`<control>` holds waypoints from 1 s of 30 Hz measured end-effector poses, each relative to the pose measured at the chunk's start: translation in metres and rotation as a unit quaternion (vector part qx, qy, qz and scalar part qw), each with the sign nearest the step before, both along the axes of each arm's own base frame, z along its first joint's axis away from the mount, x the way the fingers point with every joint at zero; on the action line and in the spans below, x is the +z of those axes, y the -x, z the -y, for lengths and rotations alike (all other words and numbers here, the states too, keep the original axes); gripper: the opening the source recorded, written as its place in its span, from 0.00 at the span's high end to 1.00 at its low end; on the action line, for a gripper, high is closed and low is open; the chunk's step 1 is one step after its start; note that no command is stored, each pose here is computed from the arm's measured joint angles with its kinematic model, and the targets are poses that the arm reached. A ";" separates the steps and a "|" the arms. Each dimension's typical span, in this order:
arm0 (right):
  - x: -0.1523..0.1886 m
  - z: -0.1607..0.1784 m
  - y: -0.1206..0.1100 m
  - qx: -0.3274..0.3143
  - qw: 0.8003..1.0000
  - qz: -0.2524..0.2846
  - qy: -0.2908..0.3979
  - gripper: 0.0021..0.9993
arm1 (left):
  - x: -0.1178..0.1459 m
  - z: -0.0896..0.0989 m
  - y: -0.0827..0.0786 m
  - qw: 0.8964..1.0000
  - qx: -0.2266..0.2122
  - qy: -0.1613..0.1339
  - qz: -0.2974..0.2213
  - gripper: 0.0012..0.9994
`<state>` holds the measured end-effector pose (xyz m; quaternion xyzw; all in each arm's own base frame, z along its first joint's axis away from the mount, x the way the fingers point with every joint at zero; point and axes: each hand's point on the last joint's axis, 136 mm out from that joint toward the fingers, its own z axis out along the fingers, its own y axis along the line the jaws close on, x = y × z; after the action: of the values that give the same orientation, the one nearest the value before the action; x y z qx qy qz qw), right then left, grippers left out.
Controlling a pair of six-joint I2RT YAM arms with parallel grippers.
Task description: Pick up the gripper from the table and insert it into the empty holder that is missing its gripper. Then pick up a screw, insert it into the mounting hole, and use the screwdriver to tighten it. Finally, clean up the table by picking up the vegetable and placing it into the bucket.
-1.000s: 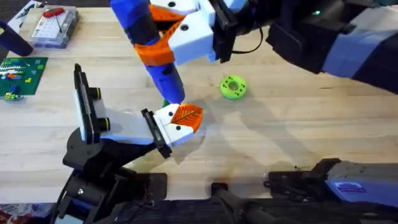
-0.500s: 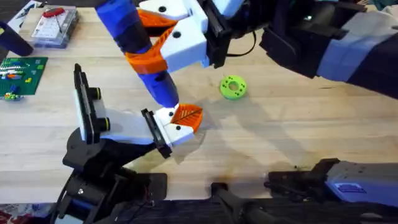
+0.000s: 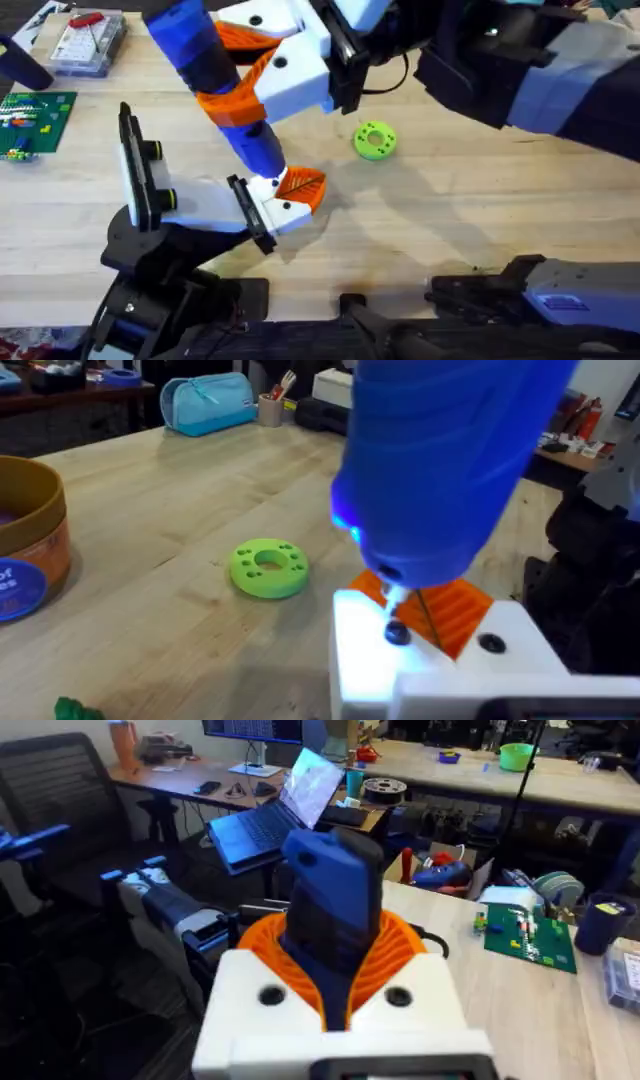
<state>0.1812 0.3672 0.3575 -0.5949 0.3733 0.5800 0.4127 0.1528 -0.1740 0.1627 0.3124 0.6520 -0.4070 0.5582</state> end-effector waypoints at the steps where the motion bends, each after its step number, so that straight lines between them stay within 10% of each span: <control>1: 0.000 0.000 0.000 0.000 1.000 0.000 0.000 0.93 | 0.000 0.000 0.000 1.000 0.000 0.000 0.000 0.98; 30: 0.004 -0.002 0.004 0.006 1.000 -0.003 -0.004 0.93 | 0.000 0.000 0.000 1.000 0.000 0.000 0.000 0.98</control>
<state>0.1769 0.3691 0.3618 -0.5936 0.3683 0.5859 0.4108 0.1528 -0.1740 0.1627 0.3124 0.6520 -0.4070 0.5582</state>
